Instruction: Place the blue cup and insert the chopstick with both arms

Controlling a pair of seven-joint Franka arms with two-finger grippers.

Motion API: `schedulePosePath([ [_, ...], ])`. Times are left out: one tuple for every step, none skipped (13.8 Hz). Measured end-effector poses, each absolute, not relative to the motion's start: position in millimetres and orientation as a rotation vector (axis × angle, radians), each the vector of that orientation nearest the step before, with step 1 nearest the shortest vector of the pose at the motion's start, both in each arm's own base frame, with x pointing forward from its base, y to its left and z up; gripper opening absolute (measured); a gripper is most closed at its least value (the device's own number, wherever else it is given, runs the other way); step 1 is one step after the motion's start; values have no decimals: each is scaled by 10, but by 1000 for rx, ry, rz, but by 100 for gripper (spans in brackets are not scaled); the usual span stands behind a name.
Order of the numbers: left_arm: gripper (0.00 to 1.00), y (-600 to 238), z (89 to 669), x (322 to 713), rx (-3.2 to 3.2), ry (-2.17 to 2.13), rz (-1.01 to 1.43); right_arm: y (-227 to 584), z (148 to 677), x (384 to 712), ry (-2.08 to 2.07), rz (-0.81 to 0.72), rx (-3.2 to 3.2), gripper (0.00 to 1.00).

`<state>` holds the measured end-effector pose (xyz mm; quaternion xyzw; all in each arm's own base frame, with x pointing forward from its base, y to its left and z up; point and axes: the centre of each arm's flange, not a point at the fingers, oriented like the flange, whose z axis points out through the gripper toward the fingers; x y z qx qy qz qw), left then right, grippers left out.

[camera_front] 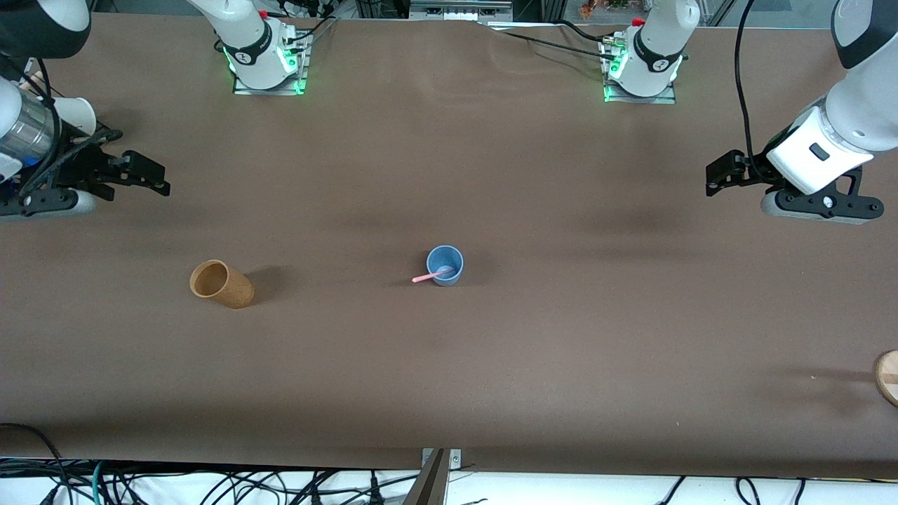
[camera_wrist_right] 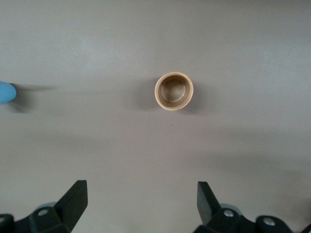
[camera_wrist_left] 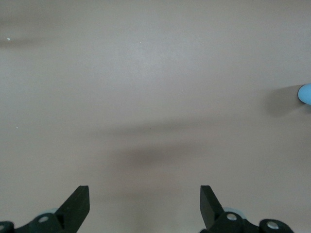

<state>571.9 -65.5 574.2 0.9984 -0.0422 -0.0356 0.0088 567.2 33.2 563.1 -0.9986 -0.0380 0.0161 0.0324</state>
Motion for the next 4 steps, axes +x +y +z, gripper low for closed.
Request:
schedulePosePath([
  [100, -655, 5742, 5719, 3119, -132, -111, 333, 5642, 5628, -124, 44, -3077, 100],
  [100, -655, 5742, 5719, 3119, -132, -111, 334, 5674, 5602, -127, 37, -3078, 100],
  [100, -655, 5741, 5719, 3119, -132, -111, 333, 5706, 5587, -127, 29, -3078, 100],
  [100, -655, 5741, 5719, 3119, -132, -111, 329, 5732, 5576, -126, 22, -3078, 100],
])
